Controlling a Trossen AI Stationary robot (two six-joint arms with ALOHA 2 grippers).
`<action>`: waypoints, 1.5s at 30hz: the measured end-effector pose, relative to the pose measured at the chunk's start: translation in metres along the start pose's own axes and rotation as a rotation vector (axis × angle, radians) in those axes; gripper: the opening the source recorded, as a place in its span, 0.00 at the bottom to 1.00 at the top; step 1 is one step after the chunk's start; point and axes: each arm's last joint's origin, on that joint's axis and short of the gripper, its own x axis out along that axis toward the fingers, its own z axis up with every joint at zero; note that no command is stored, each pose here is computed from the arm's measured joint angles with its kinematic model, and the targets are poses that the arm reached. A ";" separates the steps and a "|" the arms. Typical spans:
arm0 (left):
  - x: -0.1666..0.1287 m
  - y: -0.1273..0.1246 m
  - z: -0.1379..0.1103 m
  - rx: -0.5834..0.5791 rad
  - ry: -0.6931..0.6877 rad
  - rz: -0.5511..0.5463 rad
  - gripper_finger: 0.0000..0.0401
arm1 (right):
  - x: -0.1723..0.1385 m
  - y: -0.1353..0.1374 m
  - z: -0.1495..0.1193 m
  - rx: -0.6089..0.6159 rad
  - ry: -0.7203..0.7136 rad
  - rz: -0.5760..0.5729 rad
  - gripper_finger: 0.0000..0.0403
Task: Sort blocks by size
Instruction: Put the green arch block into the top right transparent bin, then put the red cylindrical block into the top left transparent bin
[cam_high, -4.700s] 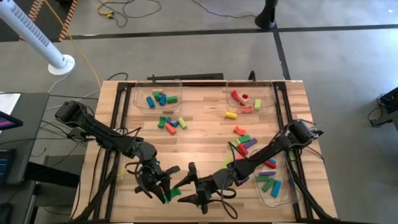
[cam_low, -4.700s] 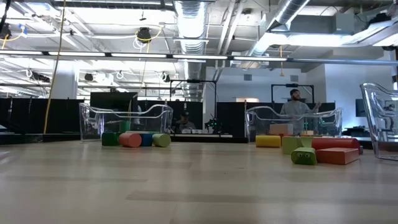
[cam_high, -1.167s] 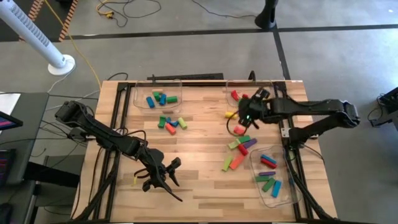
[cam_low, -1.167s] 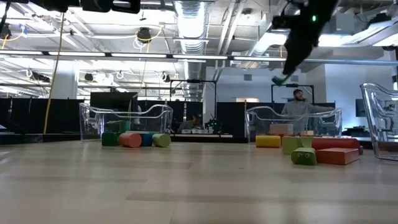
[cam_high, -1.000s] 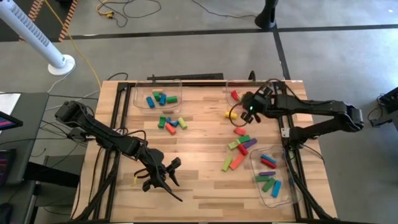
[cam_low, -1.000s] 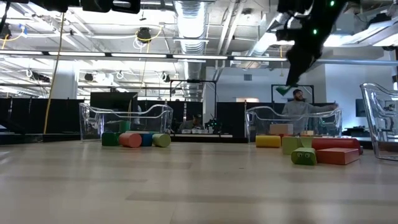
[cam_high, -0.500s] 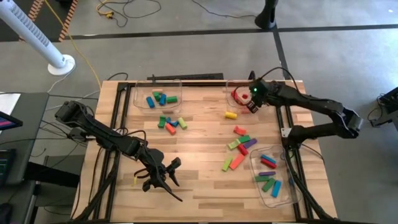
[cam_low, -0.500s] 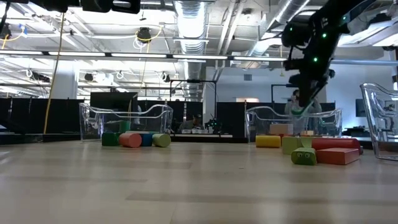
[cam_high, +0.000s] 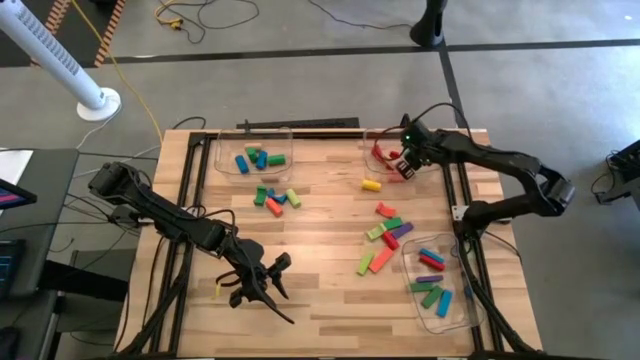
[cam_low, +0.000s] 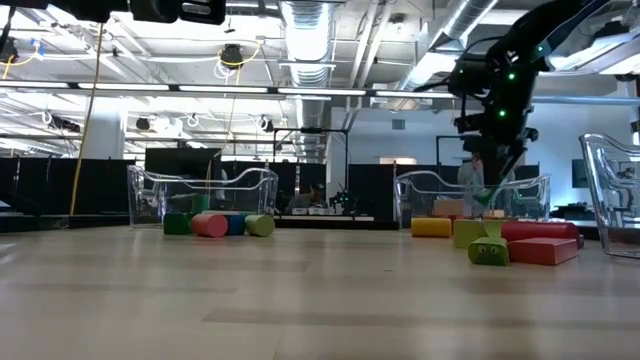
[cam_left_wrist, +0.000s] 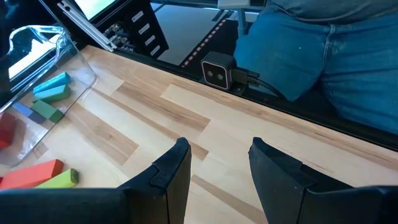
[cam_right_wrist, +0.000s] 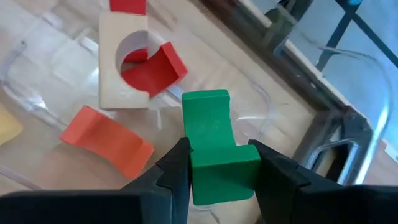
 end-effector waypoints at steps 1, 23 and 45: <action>0.000 0.000 0.000 0.000 0.000 0.000 0.39 | 0.002 0.000 0.000 0.000 0.005 0.000 0.41; 0.000 0.000 0.000 0.000 0.002 0.005 0.39 | 0.016 0.005 0.006 0.003 0.014 0.001 0.43; 0.000 0.000 0.000 0.000 0.002 0.004 0.39 | 0.015 0.006 0.006 0.002 0.008 -0.010 0.63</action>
